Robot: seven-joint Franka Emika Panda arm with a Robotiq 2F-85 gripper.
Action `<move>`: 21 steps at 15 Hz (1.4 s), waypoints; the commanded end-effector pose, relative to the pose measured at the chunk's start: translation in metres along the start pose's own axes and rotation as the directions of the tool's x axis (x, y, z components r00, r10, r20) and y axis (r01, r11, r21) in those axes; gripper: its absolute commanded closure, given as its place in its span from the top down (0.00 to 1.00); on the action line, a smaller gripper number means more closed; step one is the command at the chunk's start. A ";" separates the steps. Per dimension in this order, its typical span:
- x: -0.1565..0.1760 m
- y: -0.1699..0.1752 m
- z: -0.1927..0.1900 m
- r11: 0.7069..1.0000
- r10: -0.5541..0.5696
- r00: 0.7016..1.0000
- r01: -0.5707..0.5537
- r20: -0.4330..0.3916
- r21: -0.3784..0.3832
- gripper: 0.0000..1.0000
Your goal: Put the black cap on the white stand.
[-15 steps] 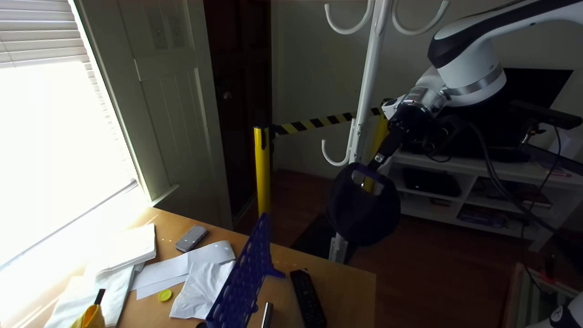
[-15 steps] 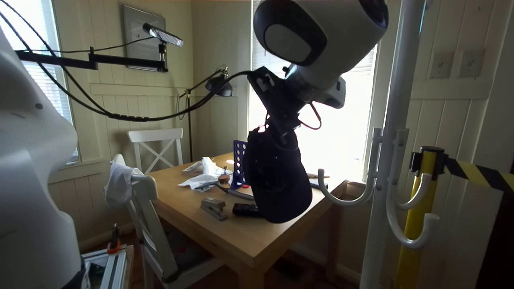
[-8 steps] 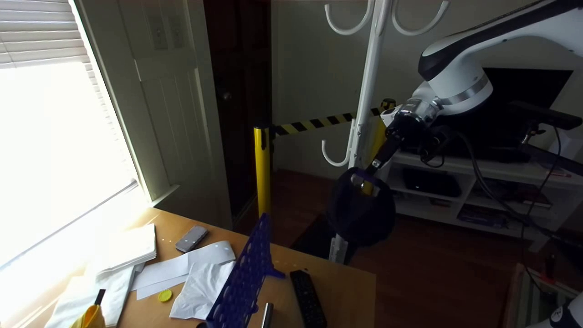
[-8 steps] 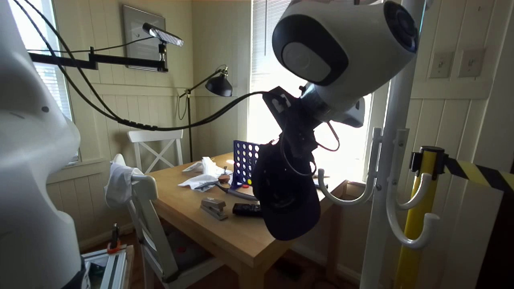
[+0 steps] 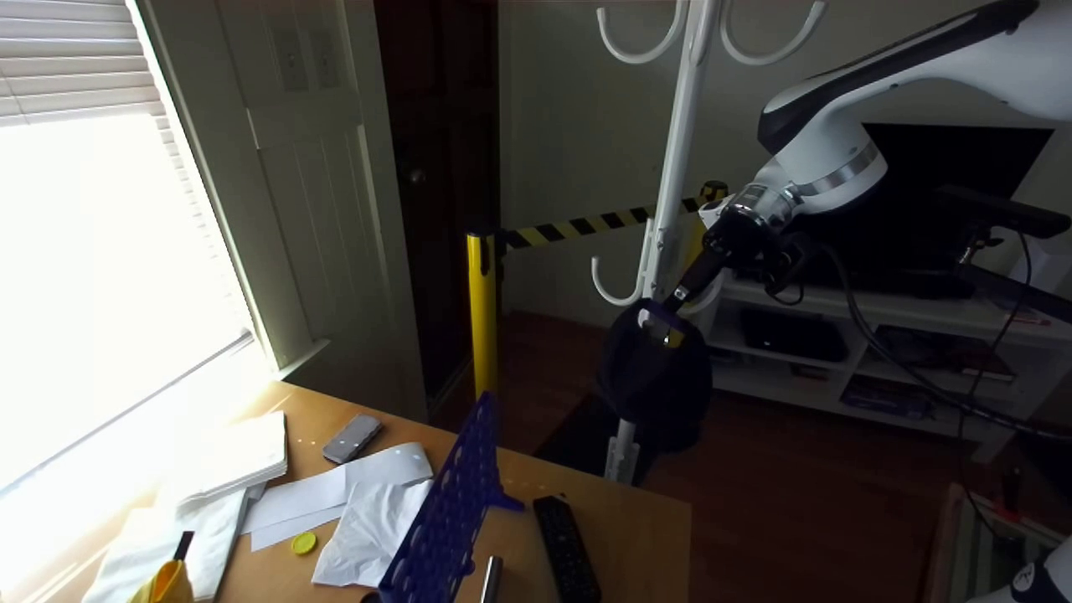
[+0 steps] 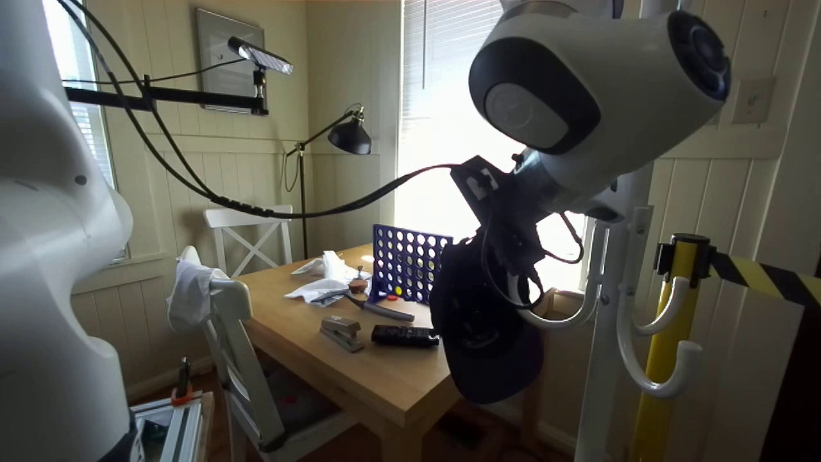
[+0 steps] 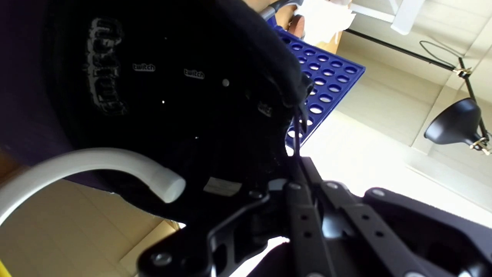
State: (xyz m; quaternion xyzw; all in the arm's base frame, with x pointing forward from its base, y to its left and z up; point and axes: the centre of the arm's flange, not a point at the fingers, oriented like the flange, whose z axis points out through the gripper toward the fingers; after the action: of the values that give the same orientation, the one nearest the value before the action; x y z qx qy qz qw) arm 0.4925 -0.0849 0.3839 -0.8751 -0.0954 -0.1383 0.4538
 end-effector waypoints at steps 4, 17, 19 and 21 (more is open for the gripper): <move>0.009 0.034 0.001 0.999 0.032 0.995 -0.034 -0.095 -0.019 0.01; -0.009 0.067 -0.016 0.988 0.135 0.976 -0.146 -0.171 -0.054 0.01; -0.013 0.074 -0.018 0.985 0.150 0.973 -0.162 -0.175 -0.054 0.01; -0.016 0.082 -0.015 0.983 0.166 0.971 -0.176 -0.173 -0.047 0.01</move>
State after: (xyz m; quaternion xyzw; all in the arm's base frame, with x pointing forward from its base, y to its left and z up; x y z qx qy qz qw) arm 0.4978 -0.1408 0.3363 -0.8849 0.0039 -0.1717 0.4330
